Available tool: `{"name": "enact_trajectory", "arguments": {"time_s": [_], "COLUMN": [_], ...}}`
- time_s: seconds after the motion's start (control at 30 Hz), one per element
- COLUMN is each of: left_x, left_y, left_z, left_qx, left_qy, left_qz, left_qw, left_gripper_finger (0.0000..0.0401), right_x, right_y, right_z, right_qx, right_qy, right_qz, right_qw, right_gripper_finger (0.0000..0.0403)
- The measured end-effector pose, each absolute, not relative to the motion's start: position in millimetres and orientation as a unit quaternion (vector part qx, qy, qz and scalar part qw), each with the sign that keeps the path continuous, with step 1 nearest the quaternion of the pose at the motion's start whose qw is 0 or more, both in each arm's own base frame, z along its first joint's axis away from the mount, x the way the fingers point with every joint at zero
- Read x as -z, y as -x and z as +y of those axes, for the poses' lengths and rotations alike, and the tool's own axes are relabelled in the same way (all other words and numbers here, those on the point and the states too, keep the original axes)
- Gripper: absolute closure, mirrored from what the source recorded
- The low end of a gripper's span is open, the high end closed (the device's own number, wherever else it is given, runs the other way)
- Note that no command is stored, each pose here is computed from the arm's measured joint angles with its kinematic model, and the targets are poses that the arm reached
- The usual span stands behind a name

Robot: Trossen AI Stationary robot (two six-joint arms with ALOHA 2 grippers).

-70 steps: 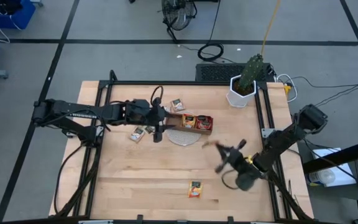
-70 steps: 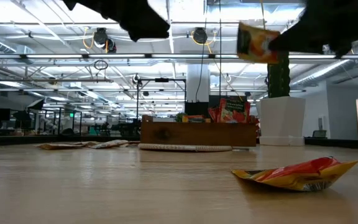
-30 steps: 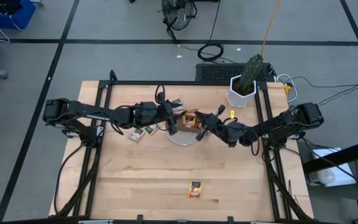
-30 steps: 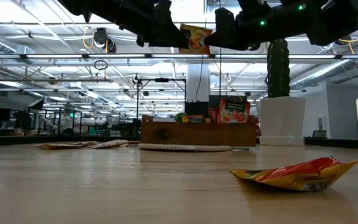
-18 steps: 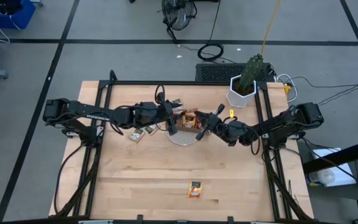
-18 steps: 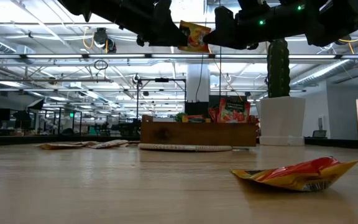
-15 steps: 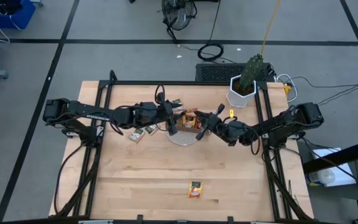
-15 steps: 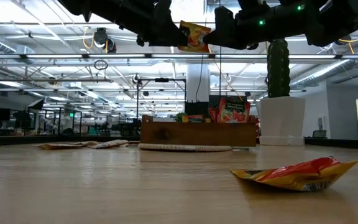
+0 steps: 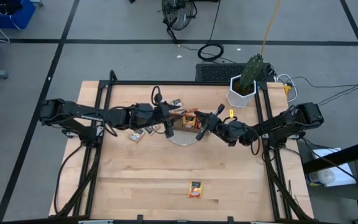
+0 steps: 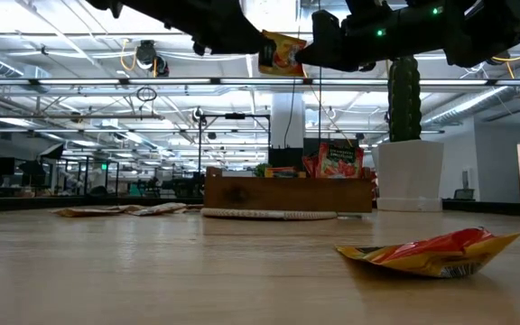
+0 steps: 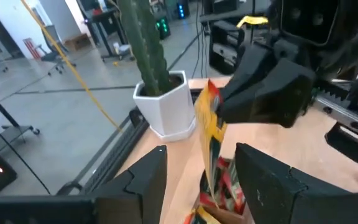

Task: Pick & Place Tea
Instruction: Put the orange tea bag into the middle section of the wood organizer

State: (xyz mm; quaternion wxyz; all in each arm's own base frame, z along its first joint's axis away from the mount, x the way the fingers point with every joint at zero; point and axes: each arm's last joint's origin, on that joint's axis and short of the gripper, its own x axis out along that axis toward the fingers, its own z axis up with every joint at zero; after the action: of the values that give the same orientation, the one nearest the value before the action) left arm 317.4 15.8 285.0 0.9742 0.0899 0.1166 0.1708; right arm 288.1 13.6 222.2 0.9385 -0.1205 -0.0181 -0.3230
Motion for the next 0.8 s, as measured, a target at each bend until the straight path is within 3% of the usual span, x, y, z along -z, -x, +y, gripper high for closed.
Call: {"name": "enact_trajectory", "arguments": {"time_s": [0.8], "left_x": [-278.9], "left_y": [-319.9], "left_z": [27.8], "left_qx": [-0.178], "left_qy": [-0.042], "left_qz": [0.120], "left_qw": [0.976], "left_gripper_finger": [0.0210], "right_x": [-223.5], "right_y": [-287.9], "right_z": [13.7], "right_qx": [0.322], "right_qy": [0.118], "right_qz": [-0.025], "right_qw": [0.939], "right_gripper_finger": [0.0403]}}
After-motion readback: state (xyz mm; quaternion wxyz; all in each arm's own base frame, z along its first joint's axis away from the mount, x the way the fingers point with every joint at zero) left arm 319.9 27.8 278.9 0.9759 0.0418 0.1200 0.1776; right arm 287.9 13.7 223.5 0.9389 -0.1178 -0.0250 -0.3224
